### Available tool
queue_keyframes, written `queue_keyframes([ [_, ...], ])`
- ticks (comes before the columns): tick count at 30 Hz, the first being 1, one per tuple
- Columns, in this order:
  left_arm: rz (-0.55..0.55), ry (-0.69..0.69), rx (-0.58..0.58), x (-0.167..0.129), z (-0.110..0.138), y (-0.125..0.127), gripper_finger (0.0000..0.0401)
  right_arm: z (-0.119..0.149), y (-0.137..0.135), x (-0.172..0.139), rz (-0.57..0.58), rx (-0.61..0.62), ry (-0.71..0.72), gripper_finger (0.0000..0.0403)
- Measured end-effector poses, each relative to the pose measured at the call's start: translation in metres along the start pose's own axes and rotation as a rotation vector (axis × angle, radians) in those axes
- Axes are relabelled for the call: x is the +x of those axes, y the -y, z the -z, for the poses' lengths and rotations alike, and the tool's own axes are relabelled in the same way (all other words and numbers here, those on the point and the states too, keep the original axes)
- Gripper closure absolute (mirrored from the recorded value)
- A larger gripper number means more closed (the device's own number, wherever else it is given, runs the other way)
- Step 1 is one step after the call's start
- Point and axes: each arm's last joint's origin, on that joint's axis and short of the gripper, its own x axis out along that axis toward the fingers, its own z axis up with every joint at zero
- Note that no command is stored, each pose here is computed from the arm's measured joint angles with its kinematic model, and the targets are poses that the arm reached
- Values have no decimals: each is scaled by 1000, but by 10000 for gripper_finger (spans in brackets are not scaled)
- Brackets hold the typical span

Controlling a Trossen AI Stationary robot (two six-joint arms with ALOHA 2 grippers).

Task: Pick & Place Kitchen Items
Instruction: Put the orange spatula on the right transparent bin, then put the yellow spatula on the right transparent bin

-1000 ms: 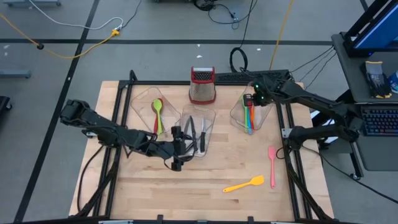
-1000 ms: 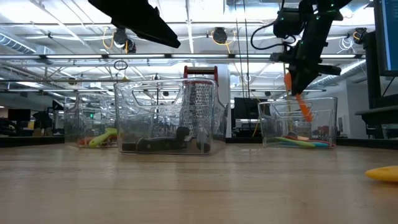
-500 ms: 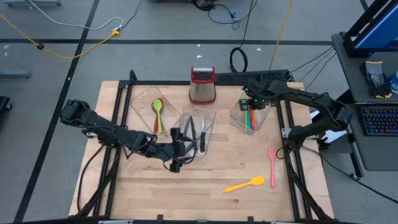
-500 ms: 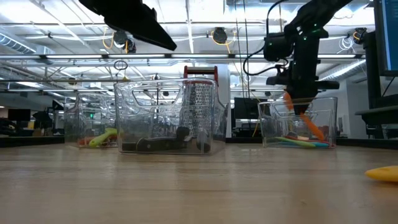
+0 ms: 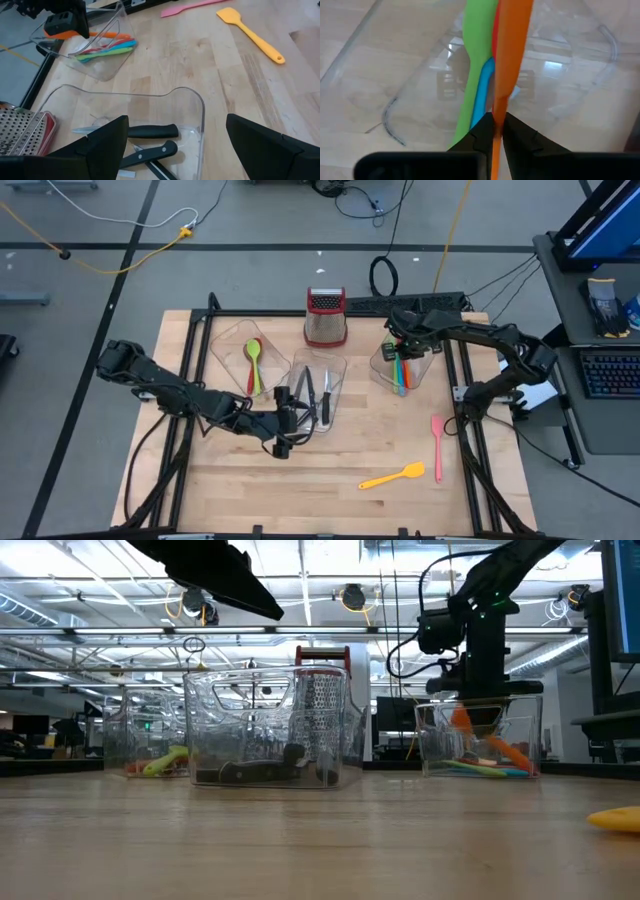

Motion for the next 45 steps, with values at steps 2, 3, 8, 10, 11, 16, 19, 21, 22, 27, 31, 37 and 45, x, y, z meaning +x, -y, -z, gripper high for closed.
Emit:
queue_keyframes([
  [2, 1, 1, 0, 0, 0, 0, 61, 0, 0, 1, 1, 0, -2, 364],
  [3, 1, 1, 1, 0, 0, 0, 61, 0, 0, 1, 0, -2, -2, 358],
  [8, 1, 1, 1, 0, 0, 0, 61, 0, 0, 1, -2, -9, 0, 332],
  [10, 1, 1, 1, 0, 0, 0, 61, 0, -1, 1, -2, -9, 1, 323],
  [11, 1, 1, 1, 0, 0, 0, 61, -1, -1, 1, -3, -10, 4, 319],
  [16, 7, 3, 11, -1, 0, 2, 61, 0, 0, -1, -10, 17, 7, 307],
  [19, 15, 5, 42, -2, 0, 5, 61, 2, 2, -9, -27, 49, 23, 313],
  [21, 20, 7, 71, -3, 0, 7, 61, 6, 5, -17, -42, 68, 36, 322],
  [22, 22, 8, 81, -3, 0, 8, 61, 8, 6, -22, -52, 74, 47, 328],
  [27, 56, 30, 90, 2, 10, 8, 61, 27, 12, -54, -72, 86, 193, 373],
  [31, 141, 22, 79, 8, 33, 11, 61, 49, 12, -78, -146, 37, 300, 397],
  [37, 172, 129, -6, -5, 61, 10, 61, 86, 9, -102, -273, -200, 340, 401],
  [45, 217, 311, -92, -46, 90, -1, 61, 141, 2, -116, -385, -614, 322, 401],
])
